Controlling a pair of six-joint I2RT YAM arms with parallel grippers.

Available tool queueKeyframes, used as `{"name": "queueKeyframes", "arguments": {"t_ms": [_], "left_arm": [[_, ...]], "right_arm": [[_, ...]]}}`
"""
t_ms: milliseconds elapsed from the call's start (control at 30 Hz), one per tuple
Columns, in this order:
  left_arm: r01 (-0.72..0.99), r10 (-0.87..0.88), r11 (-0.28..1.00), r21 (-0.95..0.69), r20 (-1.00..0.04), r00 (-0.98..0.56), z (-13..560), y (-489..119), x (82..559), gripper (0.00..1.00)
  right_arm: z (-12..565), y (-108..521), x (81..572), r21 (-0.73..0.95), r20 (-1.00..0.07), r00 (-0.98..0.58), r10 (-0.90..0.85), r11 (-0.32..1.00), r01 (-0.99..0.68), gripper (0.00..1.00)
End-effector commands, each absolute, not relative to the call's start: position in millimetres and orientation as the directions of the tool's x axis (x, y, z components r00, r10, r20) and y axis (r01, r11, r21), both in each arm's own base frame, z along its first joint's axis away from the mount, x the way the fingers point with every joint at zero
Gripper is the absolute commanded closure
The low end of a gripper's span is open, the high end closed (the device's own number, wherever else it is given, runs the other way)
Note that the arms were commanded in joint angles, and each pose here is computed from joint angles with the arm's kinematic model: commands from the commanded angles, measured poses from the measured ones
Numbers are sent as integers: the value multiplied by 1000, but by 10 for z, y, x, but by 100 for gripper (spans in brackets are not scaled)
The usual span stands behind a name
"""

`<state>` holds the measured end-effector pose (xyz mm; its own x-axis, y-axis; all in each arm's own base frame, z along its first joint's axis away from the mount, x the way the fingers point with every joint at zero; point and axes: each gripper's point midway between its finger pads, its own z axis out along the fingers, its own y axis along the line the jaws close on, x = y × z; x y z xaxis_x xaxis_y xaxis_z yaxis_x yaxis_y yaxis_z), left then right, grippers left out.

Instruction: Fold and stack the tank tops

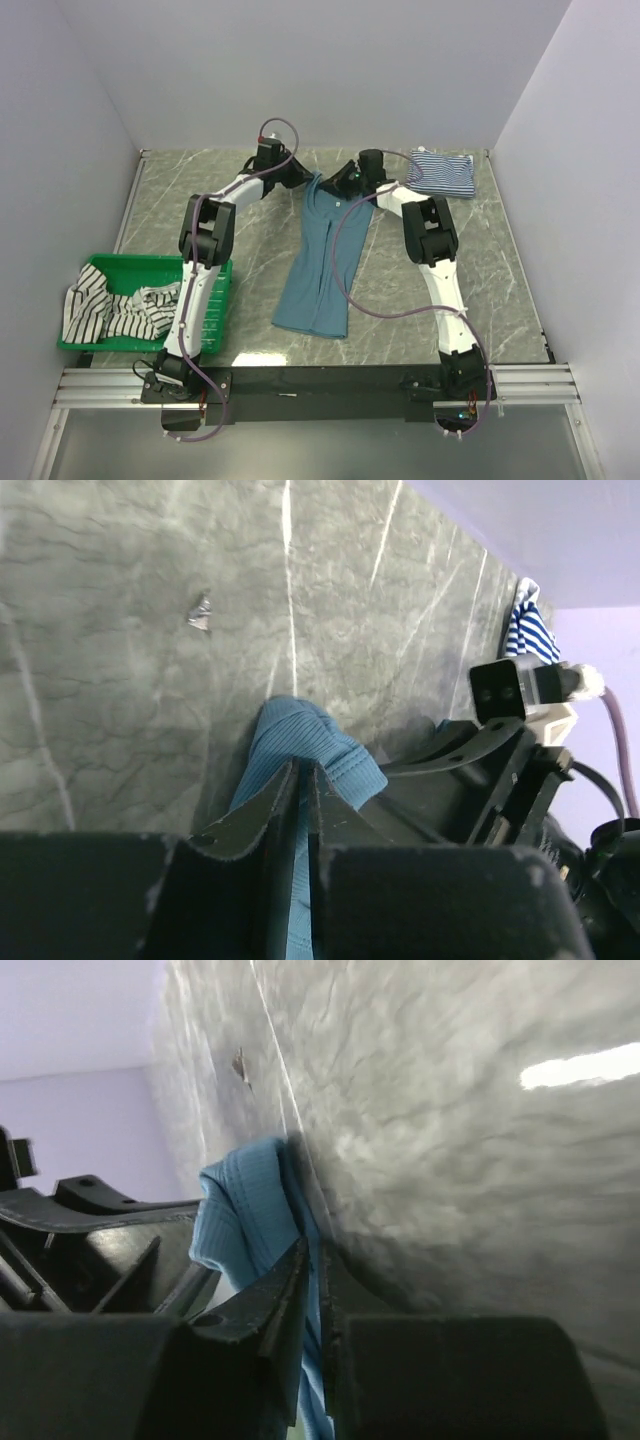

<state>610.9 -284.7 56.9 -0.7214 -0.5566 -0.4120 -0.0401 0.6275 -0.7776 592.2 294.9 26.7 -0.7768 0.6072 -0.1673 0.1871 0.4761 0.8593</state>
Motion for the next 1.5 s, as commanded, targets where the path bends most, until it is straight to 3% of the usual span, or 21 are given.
{"name": "queueKeyframes", "arguments": {"t_ms": [0,333,633,967,1067,1233,1467], "left_arm": [[44,-526,609,-792,-444,-725,788,-2981,6109,86],[35,-508,633,-773,-449,-735,725,-3064,6090,86],[-32,-513,654,-756,-412,-753,481,-3076,6088,86],[-126,-560,676,-726,-394,-729,301,-2970,6148,86],[-137,-570,684,-716,-408,-713,271,-2973,6195,84],[-65,-555,675,-735,-447,-702,415,-3153,6265,67],[-49,-564,657,-753,-447,-694,508,-3171,6281,62]], "right_arm": [[865,2713,6051,892,-250,-724,643,444,86,83],[1262,2439,6103,886,-320,-669,671,461,39,80],[1027,2650,6121,862,-324,-715,619,504,46,62],[804,2775,6045,840,-310,-746,589,538,76,61],[856,2756,5982,819,-345,-751,563,571,52,61],[972,2664,5805,745,-419,-754,506,666,32,60],[956,2639,5862,720,-431,-755,493,692,41,59]]}}
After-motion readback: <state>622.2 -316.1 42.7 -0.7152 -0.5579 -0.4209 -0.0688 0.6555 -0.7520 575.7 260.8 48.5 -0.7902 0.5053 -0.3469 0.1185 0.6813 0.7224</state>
